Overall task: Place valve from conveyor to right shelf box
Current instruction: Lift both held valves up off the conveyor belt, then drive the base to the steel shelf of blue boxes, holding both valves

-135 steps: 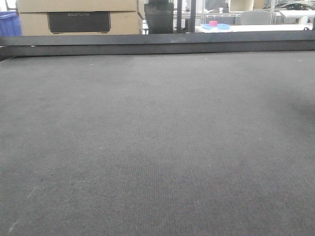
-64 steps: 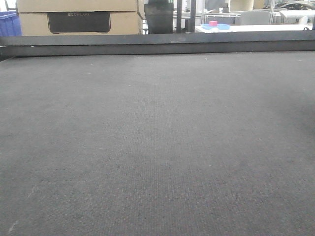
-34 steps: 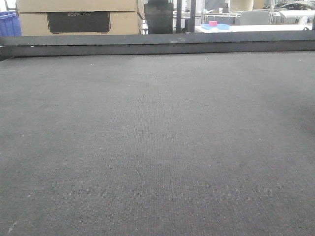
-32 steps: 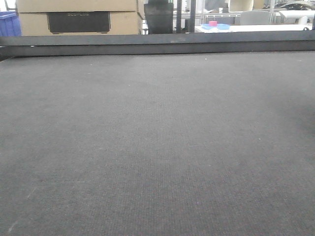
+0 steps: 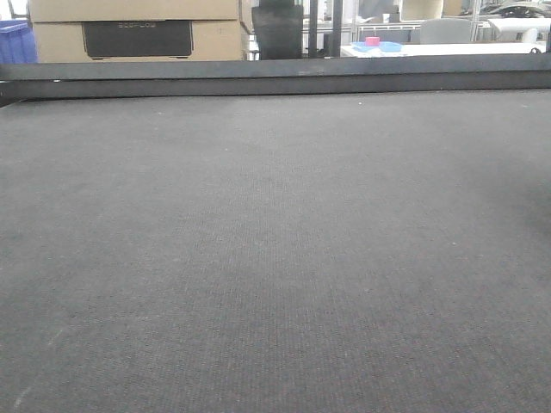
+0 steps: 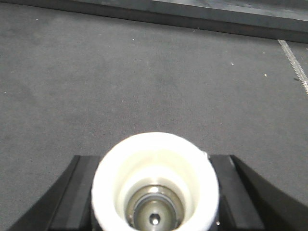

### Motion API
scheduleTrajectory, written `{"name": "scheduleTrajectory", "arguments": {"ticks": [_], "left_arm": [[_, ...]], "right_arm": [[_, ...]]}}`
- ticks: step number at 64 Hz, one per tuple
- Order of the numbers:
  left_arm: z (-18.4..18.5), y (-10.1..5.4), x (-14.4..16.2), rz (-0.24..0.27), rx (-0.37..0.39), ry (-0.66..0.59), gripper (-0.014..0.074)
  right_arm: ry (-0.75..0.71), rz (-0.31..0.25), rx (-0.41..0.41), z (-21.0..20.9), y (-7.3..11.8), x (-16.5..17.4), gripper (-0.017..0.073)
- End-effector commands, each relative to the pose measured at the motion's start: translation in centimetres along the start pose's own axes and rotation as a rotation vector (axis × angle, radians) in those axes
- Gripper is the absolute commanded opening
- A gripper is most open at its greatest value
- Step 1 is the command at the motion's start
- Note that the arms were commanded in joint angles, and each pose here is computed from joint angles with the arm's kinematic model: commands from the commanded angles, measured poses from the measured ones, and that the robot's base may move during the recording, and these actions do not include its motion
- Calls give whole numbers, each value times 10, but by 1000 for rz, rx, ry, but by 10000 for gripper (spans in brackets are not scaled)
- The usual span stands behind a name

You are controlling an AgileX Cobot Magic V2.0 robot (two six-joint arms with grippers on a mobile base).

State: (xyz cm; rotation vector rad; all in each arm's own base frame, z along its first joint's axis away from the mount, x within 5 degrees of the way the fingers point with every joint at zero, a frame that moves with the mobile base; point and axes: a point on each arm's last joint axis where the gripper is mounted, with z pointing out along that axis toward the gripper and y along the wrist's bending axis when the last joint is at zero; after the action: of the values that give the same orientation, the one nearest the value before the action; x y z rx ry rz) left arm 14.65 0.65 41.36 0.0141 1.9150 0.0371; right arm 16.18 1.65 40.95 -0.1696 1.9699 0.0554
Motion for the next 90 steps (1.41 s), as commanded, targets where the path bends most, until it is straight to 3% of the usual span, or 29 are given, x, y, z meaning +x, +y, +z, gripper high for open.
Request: {"name": "scheduleTrajectory", "arguments": {"ticks": [1,90], "left_arm": [[-5,0,-8,-7,-1,-76,-111],[-6,0,-8,-7,-1,-78,-111]], "right_arm": [[-109,-9,13,-7,-1,-13,-154],[-128,-9,15,-8,-1,-14,-154]]}}
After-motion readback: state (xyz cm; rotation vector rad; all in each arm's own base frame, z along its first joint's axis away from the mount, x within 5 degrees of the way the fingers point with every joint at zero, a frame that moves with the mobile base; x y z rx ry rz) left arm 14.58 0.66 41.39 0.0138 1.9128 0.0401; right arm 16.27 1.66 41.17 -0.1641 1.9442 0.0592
